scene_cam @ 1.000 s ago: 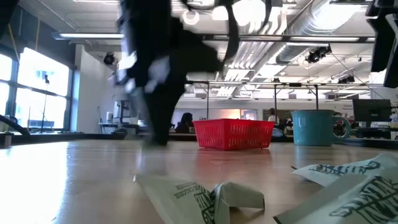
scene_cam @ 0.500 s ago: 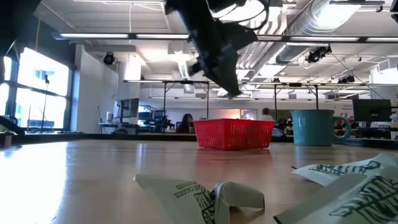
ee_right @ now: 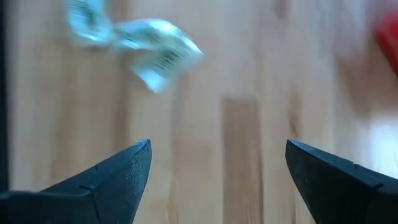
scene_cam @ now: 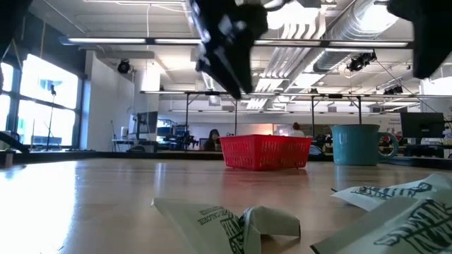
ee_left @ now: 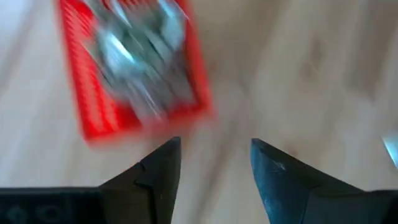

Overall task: Pick and place items into bin
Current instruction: Put the stevia packet into the red bin

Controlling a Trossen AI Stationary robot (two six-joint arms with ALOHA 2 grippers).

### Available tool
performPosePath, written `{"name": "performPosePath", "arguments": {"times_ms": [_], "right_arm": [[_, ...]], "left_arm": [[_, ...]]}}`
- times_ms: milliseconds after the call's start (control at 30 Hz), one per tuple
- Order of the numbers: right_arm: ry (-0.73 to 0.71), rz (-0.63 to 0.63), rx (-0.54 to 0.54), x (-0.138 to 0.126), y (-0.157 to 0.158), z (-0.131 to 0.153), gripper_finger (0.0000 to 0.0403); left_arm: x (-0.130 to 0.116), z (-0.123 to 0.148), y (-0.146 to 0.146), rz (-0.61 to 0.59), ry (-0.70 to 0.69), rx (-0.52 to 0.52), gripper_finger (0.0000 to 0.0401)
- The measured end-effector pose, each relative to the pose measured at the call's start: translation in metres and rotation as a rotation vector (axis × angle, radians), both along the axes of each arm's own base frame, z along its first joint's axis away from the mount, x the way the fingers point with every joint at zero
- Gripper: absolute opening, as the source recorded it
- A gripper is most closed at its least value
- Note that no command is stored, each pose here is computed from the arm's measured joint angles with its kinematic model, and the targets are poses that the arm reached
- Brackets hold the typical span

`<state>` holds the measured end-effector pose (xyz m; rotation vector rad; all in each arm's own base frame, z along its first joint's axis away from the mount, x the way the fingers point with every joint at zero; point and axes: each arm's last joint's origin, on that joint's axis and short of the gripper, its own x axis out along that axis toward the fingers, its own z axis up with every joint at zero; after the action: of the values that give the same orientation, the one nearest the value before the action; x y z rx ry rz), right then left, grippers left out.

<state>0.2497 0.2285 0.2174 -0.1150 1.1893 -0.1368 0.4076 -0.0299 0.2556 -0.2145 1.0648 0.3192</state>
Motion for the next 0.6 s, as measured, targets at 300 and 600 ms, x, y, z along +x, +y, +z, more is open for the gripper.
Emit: {"name": "performPosePath", "arguments": {"times_ms": [300, 600], "right_arm": [[-0.045, 0.27, 0.094, 0.033, -0.019, -0.024, 0.0358], [-0.119, 0.291, 0.215, 0.044, -0.016, -0.05, 0.0325]], "left_arm": [[-0.064, -0.009, -0.123, 0.109, 0.128, 0.014, 0.0186], [-0.106, -0.033, -0.179, 0.342, 0.089, -0.085, 0.0154]]}}
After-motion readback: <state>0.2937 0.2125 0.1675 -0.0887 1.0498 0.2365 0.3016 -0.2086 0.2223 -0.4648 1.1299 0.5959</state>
